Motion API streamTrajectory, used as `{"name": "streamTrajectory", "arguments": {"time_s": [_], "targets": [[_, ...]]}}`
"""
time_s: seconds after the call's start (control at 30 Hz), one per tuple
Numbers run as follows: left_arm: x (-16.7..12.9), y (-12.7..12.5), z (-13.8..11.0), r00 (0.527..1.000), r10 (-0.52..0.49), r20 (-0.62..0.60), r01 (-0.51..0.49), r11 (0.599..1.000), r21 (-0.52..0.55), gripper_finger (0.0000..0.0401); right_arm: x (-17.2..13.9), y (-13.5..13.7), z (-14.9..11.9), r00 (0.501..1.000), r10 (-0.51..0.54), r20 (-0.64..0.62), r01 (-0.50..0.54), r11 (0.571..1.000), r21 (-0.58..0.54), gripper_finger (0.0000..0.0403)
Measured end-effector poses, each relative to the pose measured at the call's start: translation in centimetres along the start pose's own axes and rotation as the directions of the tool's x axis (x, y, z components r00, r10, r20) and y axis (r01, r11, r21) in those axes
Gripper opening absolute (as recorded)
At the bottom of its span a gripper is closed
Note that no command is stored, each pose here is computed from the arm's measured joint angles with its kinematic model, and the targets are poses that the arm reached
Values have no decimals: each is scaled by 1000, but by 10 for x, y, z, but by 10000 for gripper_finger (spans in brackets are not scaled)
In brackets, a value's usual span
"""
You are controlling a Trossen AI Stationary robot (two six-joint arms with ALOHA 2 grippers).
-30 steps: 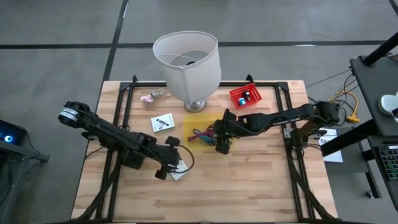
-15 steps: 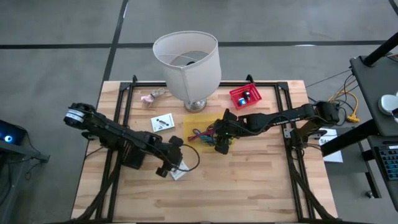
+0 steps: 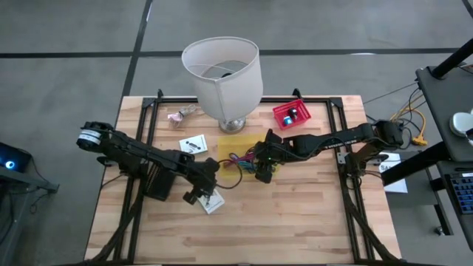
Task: Pick and place items into bin
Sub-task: Put the bottom white card reader box into the black bin
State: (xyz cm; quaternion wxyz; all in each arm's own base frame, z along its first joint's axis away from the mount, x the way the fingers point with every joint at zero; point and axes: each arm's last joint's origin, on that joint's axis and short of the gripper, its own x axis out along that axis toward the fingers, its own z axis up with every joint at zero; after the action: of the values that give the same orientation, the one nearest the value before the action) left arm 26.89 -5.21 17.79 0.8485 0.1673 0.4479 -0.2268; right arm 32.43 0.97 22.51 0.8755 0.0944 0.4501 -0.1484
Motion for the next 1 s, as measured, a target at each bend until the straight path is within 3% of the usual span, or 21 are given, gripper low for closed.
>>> {"name": "streamTrajectory", "arguments": {"time_s": [0.27, 0.57, 1.0], "targets": [[-1, 7, -1, 1000, 25, 1, -25, 999, 36, 183, 0, 0, 0, 1000, 0, 0, 0, 1000, 0, 150], [22, 10, -7, 997, 16, -79, -13, 999, 33, 183, 0, 0, -1, 1000, -2, -4, 2, 1000, -1, 150], [15, 18, 17, 999, 41, 4, -41, 998, 48, 183, 1, 0, -2, 1000, -4, -8, 4, 1000, -9, 146]]}}
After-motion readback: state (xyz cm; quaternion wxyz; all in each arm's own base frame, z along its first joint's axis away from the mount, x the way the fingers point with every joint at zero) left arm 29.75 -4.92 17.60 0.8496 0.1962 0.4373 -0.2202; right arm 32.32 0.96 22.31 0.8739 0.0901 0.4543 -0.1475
